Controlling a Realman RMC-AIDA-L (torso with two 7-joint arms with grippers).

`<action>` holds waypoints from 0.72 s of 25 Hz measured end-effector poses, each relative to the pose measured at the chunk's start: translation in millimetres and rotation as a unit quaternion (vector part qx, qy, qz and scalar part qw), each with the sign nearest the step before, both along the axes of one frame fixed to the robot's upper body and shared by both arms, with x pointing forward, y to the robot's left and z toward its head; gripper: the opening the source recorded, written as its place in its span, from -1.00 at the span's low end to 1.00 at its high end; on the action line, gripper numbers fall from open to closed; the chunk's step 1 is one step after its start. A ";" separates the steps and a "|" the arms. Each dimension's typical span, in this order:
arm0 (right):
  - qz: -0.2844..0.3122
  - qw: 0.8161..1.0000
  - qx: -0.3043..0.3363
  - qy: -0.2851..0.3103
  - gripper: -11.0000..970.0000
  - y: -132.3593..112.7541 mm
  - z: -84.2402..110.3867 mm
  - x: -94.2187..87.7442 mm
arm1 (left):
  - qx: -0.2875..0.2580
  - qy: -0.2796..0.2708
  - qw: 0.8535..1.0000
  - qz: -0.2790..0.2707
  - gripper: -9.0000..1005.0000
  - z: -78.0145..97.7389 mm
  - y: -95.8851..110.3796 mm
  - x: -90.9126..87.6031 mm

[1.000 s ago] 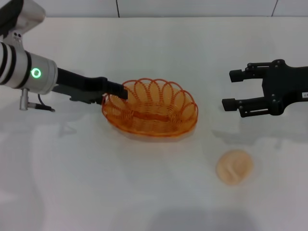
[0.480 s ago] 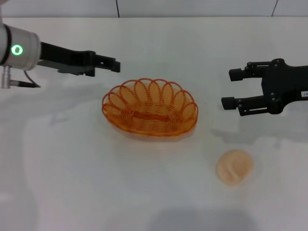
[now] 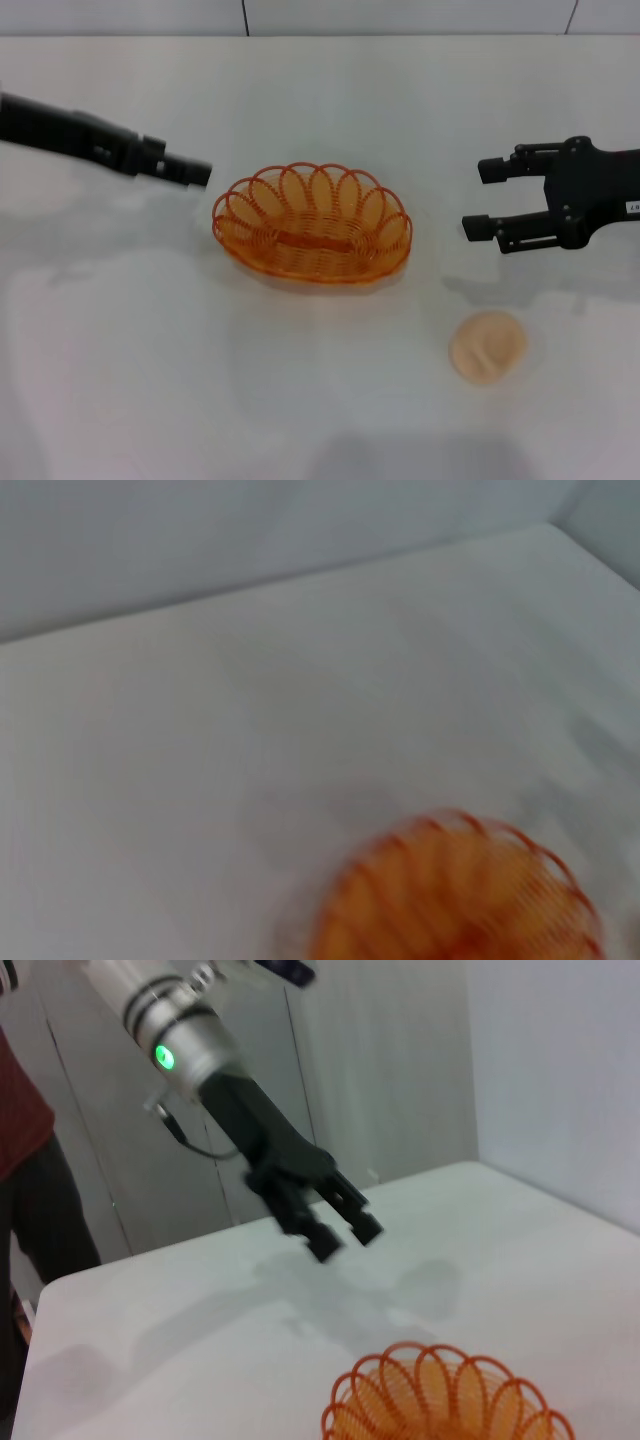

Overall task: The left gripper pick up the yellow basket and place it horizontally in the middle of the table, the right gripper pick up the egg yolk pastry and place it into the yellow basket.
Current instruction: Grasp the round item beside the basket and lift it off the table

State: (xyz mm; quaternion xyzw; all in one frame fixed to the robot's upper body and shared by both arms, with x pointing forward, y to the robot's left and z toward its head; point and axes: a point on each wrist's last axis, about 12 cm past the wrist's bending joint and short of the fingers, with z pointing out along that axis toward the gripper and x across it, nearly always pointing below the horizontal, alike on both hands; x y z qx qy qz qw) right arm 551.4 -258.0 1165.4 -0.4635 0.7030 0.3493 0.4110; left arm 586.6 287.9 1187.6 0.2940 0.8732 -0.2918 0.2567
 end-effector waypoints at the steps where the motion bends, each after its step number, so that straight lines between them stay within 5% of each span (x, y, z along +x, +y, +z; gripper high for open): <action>1: 0.001 1.000 -0.003 0.003 0.49 0.0 -0.8 -0.4 | 0.002 0.005 1.000 -0.023 0.77 1.4 0.3 -5.0; 8: 0.014 0.999 -0.036 0.017 0.49 8.9 -5.7 -1.7 | 0.022 0.026 0.995 -0.098 0.77 0.7 10.9 -27.4; 18: 0.023 0.993 -0.106 0.052 0.49 21.8 -12.5 -3.6 | 0.027 0.028 0.992 -0.116 0.77 -4.7 17.1 -36.3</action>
